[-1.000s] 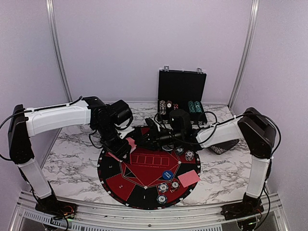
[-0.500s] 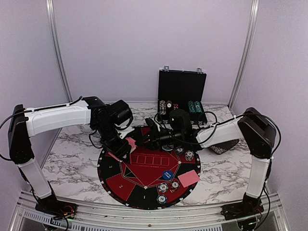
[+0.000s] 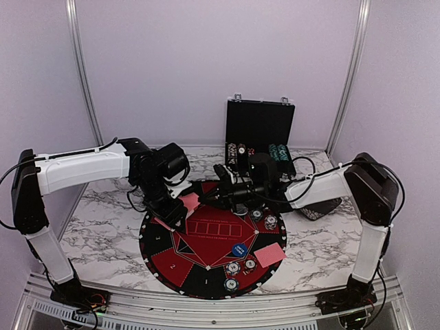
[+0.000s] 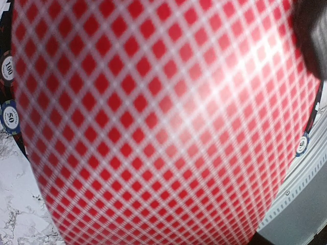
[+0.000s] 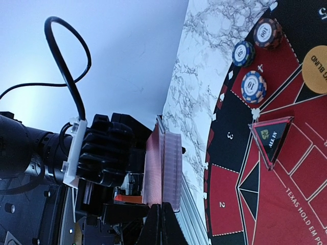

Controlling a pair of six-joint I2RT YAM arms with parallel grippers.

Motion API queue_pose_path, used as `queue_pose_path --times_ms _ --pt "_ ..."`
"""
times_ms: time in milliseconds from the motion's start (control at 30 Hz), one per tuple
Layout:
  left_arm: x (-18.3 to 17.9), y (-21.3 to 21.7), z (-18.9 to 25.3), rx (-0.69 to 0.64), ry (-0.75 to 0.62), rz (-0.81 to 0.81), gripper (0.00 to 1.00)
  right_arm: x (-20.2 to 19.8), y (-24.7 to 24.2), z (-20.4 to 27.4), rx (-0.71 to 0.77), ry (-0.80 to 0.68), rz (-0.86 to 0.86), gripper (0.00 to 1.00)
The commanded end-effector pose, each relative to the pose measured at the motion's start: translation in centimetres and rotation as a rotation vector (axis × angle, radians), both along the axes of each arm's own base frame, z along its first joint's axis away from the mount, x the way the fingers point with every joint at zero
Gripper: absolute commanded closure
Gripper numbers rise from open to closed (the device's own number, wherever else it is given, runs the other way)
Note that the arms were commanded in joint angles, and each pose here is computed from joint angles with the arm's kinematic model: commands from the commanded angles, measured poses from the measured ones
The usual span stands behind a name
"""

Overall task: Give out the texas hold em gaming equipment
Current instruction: Distribute the poker card in the big blind area.

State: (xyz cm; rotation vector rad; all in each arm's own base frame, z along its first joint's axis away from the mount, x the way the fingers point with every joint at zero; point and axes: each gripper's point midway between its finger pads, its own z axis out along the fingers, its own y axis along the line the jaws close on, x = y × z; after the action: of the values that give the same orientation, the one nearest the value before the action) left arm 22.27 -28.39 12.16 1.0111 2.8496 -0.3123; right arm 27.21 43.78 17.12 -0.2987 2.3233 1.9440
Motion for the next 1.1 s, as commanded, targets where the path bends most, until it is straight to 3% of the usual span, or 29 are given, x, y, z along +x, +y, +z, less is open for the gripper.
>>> queue_pose_path --times_ms 0,467,1067 --pt "-0.2 0.5 0.2 0.0 -0.005 0.014 0.49 0.7 -0.9 2.1 0.034 -0.045 -0.023 1.0" --pt "-0.4 1.0 0.2 0.008 -0.011 0.026 0.49 1.7 -1.9 2.3 0.035 -0.049 -0.047 1.0" --pt "-0.7 2.4 0.3 0.01 -0.018 0.048 0.49 6.2 -3.8 1.8 0.012 -0.074 -0.124 1.0"
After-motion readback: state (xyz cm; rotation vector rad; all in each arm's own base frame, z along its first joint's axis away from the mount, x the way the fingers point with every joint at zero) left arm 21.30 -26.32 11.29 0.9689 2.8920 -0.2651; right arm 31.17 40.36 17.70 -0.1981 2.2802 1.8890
